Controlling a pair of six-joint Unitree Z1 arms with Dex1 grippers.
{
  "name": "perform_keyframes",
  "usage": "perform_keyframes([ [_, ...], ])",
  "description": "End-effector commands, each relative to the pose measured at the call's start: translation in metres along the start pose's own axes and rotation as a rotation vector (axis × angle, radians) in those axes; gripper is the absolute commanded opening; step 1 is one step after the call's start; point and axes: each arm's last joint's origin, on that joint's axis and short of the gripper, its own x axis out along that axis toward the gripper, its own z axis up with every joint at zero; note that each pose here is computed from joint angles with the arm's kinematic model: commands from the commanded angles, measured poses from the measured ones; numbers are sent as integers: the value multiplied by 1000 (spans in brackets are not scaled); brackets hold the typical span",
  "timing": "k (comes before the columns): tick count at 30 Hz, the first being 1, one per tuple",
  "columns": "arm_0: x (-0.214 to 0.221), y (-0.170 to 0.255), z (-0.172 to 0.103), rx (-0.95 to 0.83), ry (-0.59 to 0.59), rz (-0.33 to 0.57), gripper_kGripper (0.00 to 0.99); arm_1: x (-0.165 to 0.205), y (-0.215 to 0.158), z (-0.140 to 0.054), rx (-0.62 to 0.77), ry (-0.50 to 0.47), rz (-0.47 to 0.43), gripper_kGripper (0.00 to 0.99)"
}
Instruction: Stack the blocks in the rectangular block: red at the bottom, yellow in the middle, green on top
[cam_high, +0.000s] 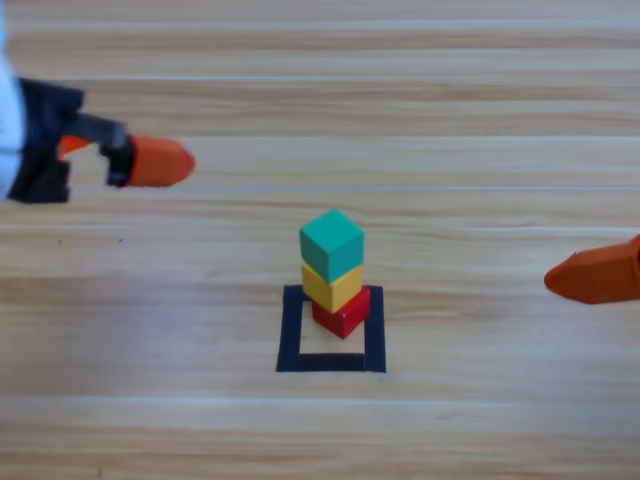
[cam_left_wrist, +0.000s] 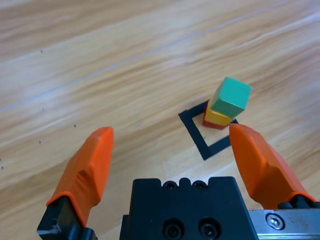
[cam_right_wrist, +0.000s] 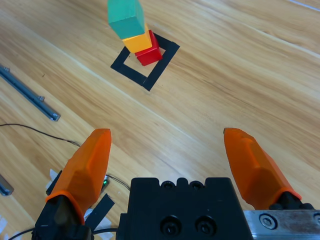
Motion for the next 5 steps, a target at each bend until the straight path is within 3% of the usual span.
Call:
perform_keyframes([
  [1, -18, 40, -58, 14, -129, 9, 990, 19, 12, -4, -60, 82, 2, 990],
  [5, -13, 44, -68, 43, -137, 27, 990, 22, 12, -6, -70, 99, -1, 990],
])
